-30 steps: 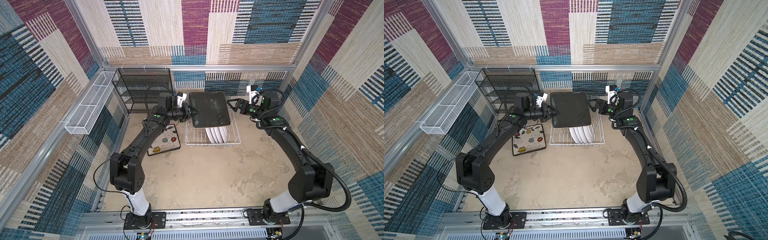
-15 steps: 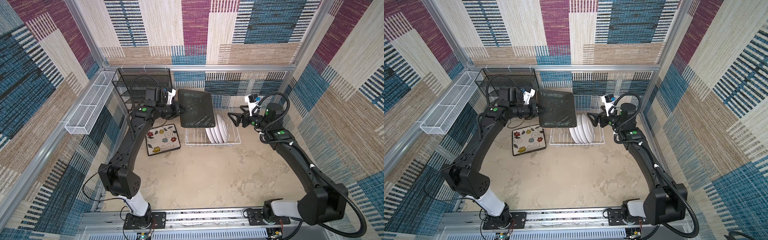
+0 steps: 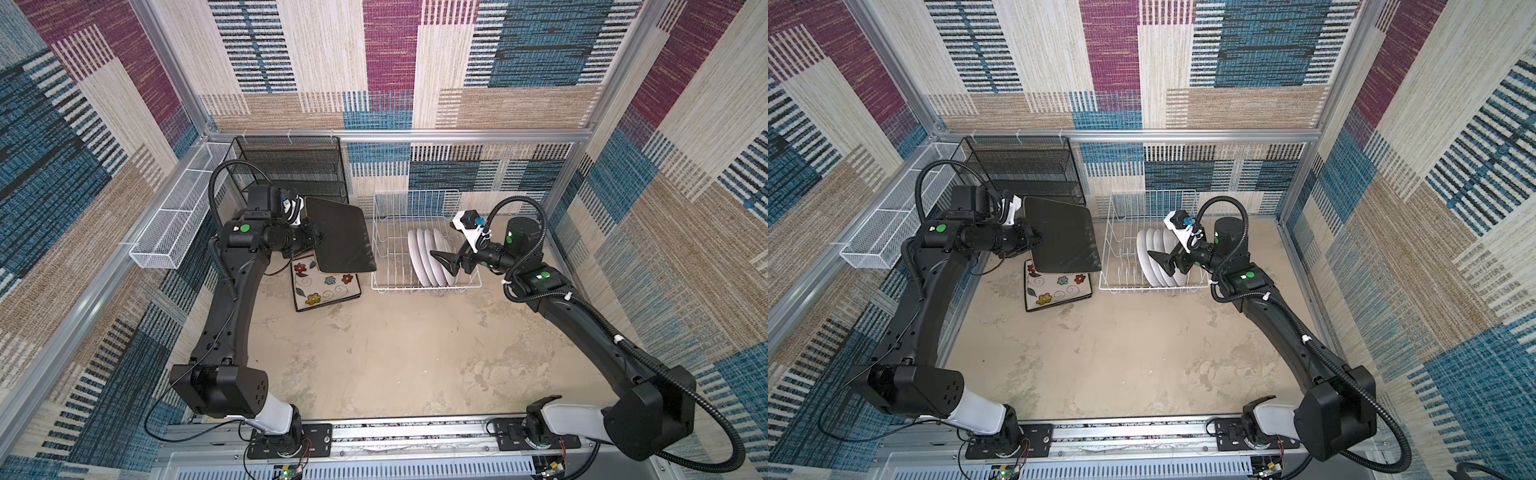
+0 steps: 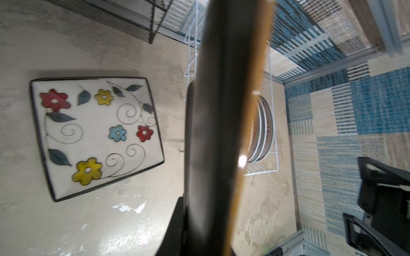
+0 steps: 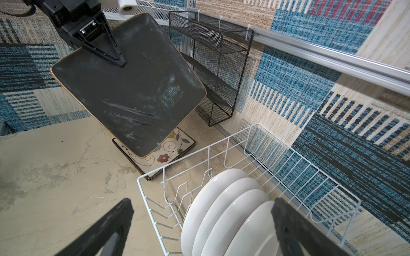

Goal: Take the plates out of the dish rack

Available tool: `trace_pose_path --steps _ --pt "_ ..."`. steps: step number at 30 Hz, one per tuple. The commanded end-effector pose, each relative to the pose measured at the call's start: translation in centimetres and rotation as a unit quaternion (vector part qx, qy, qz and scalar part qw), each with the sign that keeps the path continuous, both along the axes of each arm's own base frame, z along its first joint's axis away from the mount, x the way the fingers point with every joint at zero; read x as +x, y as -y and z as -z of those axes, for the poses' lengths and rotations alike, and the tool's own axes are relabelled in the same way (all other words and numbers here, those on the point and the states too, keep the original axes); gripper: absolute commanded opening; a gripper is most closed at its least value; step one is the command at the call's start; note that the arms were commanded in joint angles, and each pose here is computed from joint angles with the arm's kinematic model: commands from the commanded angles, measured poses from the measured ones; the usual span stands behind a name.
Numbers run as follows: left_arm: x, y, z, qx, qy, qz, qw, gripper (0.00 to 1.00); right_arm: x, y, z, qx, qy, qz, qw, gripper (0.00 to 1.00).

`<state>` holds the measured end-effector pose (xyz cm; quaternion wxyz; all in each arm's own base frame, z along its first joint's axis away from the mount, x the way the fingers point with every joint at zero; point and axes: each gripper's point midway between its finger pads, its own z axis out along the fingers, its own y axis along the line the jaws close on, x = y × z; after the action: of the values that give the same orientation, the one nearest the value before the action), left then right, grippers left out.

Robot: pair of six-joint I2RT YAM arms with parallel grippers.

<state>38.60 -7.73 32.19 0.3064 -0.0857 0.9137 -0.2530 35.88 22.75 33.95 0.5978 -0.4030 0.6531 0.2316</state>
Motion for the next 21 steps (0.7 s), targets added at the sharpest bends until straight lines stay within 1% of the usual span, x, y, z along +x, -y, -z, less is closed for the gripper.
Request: trace_pose_path --steps 1,7,17,21 --pt "0.2 -1.4 -0.1 0.022 0.020 -0.008 1.000 0.00 0.1 -0.4 -0.5 -0.002 0.023 -0.002 1.000 1.00" --pt "0.6 -3.4 3.0 0.044 -0.009 -0.029 0.999 0.00 0.2 -0.6 -0.2 -0.005 0.017 0.000 1.000 1.00" --pt "2.9 -3.6 7.4 0.017 -0.025 -0.006 1.000 0.00 0.3 -1.0 0.7 -0.010 -0.003 -0.004 1.000 1.00" --pt "3.7 -3.9 9.6 -0.014 -0.030 -0.008 0.999 0.00 0.4 -0.9 0.9 -0.009 -0.009 -0.001 1.000 1.00"
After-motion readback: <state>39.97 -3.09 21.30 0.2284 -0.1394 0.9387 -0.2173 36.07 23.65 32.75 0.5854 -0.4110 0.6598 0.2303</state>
